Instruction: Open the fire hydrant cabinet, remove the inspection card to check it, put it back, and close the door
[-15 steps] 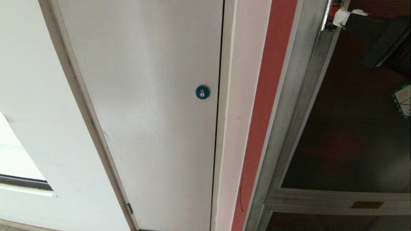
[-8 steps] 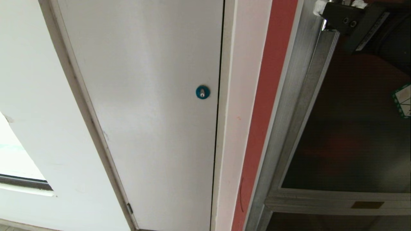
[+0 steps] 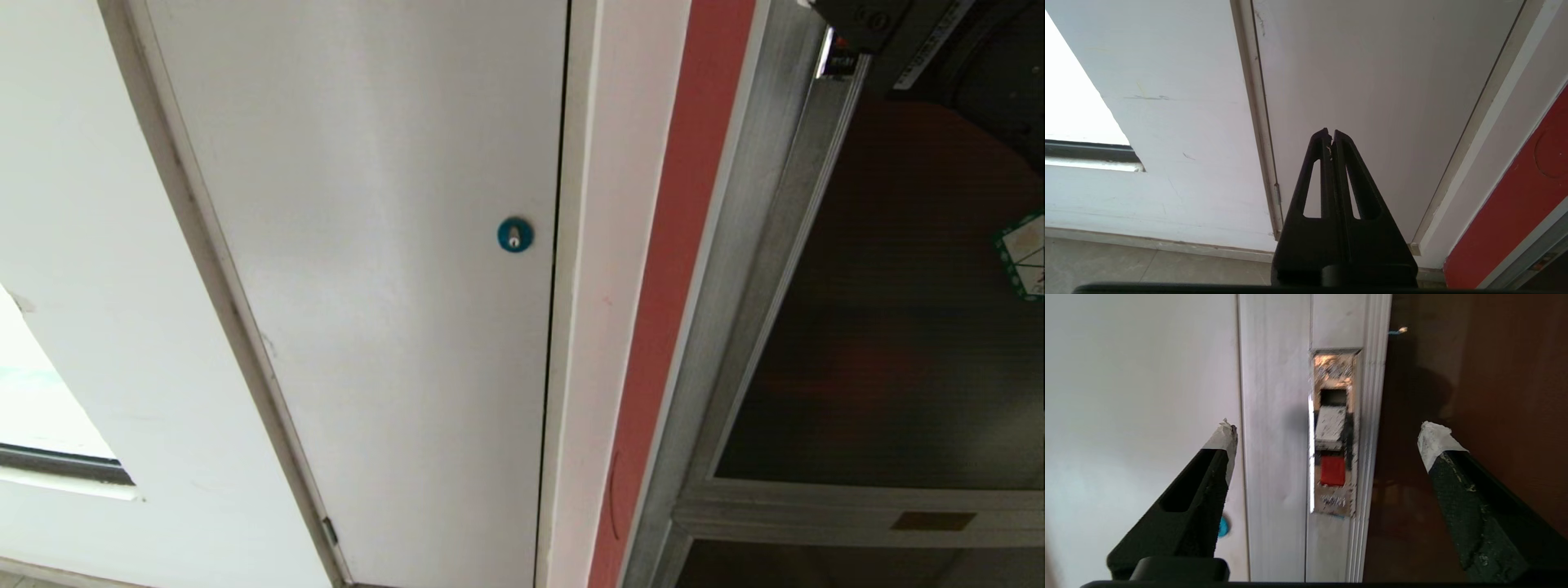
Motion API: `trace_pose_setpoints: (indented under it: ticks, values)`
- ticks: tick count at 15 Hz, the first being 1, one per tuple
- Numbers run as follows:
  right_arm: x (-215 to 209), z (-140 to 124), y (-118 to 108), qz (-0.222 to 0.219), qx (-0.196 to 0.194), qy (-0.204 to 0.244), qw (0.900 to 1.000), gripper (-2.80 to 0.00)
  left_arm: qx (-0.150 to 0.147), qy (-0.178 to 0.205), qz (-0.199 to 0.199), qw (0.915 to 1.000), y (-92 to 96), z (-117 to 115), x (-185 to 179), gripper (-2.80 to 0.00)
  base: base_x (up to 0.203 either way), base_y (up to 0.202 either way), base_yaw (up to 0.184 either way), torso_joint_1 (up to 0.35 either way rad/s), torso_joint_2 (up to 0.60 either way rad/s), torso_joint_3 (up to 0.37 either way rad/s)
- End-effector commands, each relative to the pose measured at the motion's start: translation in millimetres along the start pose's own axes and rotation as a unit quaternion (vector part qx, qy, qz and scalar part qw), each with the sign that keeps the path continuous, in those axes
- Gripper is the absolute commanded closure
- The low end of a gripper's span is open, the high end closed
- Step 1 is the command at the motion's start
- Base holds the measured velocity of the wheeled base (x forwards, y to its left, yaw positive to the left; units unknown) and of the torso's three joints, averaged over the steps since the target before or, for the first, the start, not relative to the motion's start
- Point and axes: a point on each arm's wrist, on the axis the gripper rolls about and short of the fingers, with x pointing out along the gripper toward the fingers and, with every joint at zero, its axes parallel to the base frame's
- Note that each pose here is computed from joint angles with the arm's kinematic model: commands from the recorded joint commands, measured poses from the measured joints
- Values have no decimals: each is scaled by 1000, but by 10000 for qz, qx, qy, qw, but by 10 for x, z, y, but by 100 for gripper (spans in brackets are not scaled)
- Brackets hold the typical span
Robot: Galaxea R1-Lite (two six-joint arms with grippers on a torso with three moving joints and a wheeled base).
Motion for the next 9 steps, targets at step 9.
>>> trace_pose_setpoints:
  ticks: [9]
  values:
    - [83, -64, 44, -191, -127, -55, 9997, -280, -2, -3, 3, 10000, 0, 0, 0, 0, 0, 0, 0, 0, 0, 0]
